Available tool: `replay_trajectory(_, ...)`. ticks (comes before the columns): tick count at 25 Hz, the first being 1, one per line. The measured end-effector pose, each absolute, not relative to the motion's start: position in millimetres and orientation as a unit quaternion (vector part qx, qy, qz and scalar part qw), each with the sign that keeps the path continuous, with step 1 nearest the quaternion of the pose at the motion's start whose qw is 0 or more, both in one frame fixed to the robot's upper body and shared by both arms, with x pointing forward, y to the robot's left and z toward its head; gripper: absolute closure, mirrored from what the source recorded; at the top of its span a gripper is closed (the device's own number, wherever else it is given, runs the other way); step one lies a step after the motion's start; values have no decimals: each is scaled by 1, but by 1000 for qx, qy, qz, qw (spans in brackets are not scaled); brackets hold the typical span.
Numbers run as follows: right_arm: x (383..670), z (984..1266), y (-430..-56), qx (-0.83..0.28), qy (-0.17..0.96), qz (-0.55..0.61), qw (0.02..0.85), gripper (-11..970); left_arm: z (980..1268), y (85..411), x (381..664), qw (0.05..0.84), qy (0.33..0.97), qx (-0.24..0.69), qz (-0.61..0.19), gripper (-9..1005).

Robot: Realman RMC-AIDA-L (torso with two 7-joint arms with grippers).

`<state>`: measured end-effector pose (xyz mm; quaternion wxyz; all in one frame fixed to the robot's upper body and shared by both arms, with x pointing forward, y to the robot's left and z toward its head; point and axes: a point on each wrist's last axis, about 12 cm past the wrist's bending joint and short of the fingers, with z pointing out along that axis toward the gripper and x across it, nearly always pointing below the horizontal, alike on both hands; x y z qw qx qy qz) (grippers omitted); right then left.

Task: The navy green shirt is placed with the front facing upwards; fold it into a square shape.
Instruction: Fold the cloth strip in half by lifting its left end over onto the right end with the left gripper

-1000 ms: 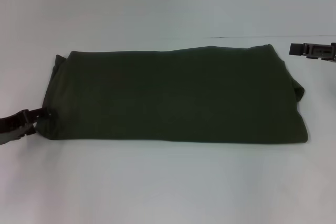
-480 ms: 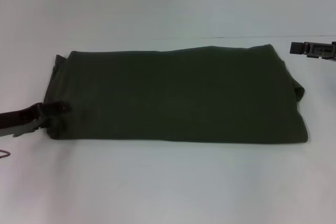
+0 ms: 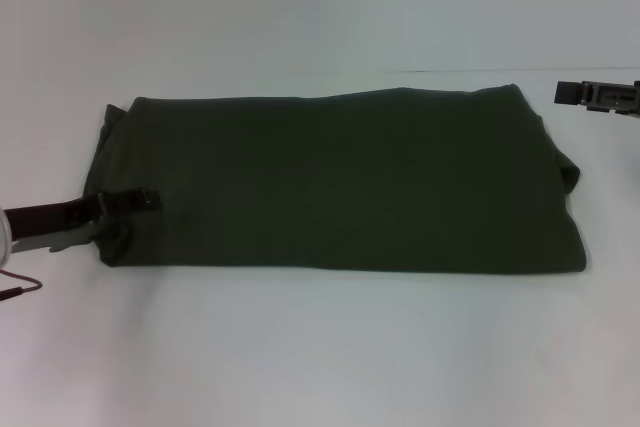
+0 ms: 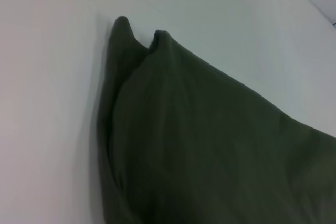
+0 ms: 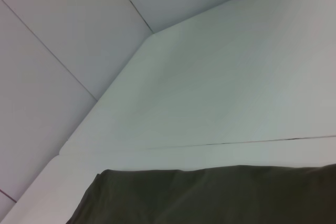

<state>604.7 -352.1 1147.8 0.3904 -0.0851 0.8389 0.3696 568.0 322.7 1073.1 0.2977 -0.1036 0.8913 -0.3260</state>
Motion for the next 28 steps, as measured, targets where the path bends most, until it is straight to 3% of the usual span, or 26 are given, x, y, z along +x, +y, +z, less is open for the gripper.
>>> replay_trajectory(28,606,1149,-352,-86,839,369,392,34,1066,343,552,300,895,-126,-304,121)
